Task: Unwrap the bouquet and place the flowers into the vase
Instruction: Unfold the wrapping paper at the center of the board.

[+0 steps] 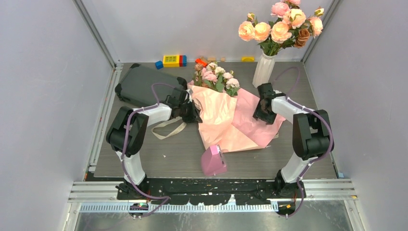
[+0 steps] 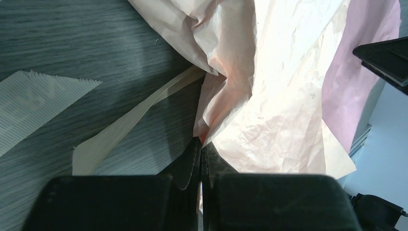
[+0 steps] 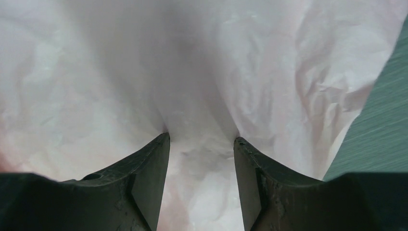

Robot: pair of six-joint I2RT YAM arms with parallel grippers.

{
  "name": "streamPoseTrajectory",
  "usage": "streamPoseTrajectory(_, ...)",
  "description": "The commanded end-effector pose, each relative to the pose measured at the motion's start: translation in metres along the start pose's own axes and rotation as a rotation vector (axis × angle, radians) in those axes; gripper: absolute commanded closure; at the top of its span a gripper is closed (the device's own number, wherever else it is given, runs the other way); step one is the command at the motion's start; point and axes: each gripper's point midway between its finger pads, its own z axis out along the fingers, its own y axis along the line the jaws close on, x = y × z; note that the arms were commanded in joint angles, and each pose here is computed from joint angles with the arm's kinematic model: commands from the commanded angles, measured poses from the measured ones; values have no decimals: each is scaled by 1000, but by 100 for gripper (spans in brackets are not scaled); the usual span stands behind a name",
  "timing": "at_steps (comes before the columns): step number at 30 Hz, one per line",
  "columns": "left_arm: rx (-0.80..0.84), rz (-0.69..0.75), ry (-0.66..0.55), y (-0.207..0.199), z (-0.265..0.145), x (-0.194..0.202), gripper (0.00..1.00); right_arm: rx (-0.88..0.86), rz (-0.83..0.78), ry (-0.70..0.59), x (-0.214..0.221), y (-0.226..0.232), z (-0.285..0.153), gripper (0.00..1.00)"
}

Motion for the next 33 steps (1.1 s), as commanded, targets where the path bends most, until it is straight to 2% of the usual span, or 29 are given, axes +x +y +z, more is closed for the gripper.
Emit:
streamPoseTrajectory(1,10,45,-28,-5,-3,-15,100,13,105,-4,-8,-22,-6,43)
streamPoseTrajectory(11,-13,86,-42,-5,-11,-19,100,53,258,-37,-27,-71,-9,44)
streamPoseTrajectory(13,-31,105,-49,-5,-16,-22,92,53,268,-57,-32,-77,-14,44)
streamPoseTrajectory(18,-79,170,-95,-11,-40,-33,58,-4,246,-120,-46,-74,-40,41)
streamPoseTrajectory(21,-106,239,-141,-25,-60,-43,43,-88,225,-139,-48,-64,-55,37)
streamPoseTrajectory(26,-122,361,-177,-61,-81,-48,34,-239,215,-182,-49,-46,-79,35)
streamPoseTrajectory(33,-94,571,-126,-118,-72,-27,32,-317,202,-191,-46,-36,-87,35)
